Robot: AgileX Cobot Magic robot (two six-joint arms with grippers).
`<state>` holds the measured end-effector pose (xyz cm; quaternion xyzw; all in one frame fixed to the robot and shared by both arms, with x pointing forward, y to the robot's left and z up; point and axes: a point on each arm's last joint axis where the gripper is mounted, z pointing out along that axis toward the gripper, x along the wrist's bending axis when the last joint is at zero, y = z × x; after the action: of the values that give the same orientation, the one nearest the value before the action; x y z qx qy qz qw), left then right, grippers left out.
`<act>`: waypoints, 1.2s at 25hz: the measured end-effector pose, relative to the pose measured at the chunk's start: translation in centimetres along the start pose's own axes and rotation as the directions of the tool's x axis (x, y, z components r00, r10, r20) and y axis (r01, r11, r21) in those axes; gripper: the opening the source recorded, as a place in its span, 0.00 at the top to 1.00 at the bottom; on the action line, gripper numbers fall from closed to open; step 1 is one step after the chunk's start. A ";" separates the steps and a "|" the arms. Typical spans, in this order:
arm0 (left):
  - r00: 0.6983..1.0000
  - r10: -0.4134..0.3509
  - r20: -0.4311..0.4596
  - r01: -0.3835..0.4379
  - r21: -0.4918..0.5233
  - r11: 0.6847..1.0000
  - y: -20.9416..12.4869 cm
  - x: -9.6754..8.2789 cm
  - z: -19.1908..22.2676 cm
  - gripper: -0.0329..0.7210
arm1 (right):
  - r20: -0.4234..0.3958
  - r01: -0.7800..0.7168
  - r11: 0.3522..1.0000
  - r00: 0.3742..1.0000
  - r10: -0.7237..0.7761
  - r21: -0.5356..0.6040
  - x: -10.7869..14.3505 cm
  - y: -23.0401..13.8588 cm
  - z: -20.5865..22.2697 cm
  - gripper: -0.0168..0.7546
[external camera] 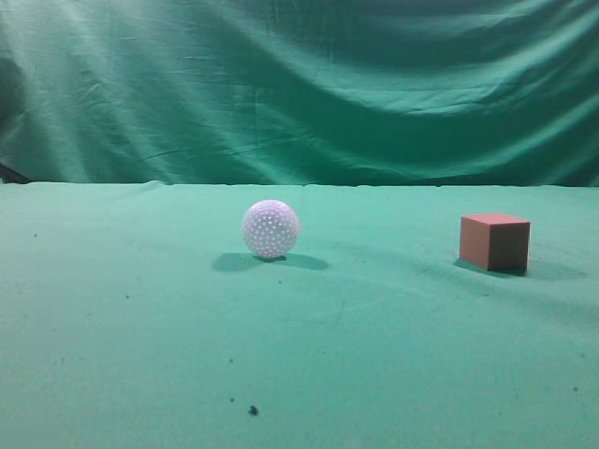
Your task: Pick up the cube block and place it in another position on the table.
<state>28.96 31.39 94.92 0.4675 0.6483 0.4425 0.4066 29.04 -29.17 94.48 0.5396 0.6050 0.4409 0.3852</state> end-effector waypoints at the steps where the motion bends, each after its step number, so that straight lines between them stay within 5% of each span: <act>1: 1.000 0.000 0.000 0.000 0.000 1.000 0.0 0.0 0.0 0.64 | 0.000 0.000 1.000 1.000 0.000 0.000 0.0 0.0 0.0 0.98; 18: 1.000 0.000 0.000 0.000 0.000 1.000 0.0 0.0 0.0 0.64 | 0.012 0.040 0.999 0.999 -0.040 -0.011 -0.1 0.1 0.0 0.98; 22: 1.000 0.000 0.000 0.000 0.000 1.000 0.0 0.0 0.0 0.64 | -0.006 -0.017 0.983 1.000 0.016 -0.183 0.0 1.6 -0.1 0.98; 26: 1.000 0.000 0.000 0.000 0.000 1.000 0.0 0.0 0.0 0.64 | -0.014 -0.060 0.882 0.998 0.060 -0.467 -0.1 4.2 -1.0 0.98; 30: 1.000 0.000 0.000 0.000 0.000 1.000 0.0 0.0 0.0 0.64 | -0.026 -0.066 0.918 0.998 0.060 -0.390 0.0 5.5 -1.8 0.98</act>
<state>28.96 31.39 94.92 0.4675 0.6483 0.4425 0.4066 29.08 -29.20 100.30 0.4681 0.4898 0.5687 0.4665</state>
